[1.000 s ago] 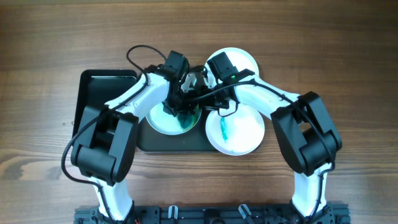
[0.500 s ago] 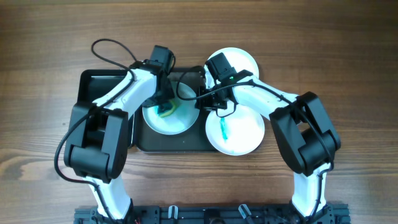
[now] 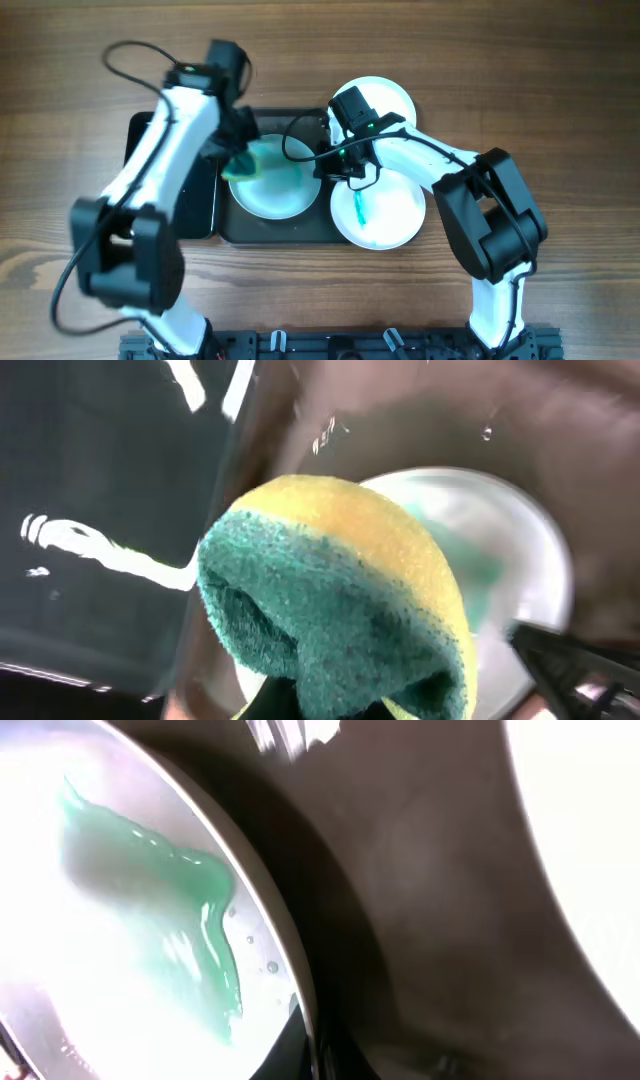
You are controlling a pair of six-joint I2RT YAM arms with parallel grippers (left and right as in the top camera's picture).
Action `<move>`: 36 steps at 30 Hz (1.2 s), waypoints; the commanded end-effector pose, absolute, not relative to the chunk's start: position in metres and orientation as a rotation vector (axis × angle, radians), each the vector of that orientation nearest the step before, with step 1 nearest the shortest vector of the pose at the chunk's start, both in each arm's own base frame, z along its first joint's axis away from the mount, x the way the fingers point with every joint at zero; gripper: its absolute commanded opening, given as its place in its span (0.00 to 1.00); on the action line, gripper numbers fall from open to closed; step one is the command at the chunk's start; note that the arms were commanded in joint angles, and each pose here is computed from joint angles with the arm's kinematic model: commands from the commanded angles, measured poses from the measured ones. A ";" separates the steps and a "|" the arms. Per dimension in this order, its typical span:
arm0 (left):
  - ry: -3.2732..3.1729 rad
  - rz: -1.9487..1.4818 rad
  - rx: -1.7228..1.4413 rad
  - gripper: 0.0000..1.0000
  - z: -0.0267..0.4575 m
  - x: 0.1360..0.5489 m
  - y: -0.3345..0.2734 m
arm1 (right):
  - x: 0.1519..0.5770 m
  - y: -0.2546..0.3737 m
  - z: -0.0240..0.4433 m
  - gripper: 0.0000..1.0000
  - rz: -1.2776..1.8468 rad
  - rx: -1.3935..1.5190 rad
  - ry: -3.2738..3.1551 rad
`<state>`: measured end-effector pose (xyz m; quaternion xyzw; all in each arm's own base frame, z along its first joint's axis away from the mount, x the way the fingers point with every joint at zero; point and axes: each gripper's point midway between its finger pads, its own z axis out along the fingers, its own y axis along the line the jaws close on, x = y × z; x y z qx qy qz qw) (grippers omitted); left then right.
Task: Clean dirty plates on tray and stack at the side
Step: 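Lift the sponge away from the plate with the left gripper, then carry the cleaned plate right off the tray with the right gripper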
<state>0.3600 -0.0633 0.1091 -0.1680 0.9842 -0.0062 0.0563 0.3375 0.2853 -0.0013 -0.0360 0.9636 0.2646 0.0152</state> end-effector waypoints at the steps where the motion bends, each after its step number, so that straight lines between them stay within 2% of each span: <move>1: 2.861 -0.071 -0.569 0.04 0.156 0.365 -0.033 | 0.346 0.253 -0.011 0.04 0.521 -0.082 2.985; 8: 2.813 -0.058 -0.716 0.04 0.163 0.363 0.006 | 0.357 0.236 0.050 0.04 0.124 -0.213 2.752; 15: 2.811 -0.056 -0.722 0.04 0.163 0.364 0.007 | 0.354 0.233 0.152 0.04 -0.211 -0.296 2.354; 24: 2.812 -0.057 -0.723 0.04 0.163 0.363 0.007 | 0.350 0.234 0.208 0.04 -0.478 -0.373 2.076; 28: 2.812 -0.057 -0.722 0.04 0.163 0.363 0.007 | 0.350 0.241 0.247 0.04 -0.656 -0.397 1.880; 36: 2.812 -0.056 -0.722 0.04 0.163 0.363 0.007 | 0.328 0.266 0.311 0.04 -0.867 -0.431 1.652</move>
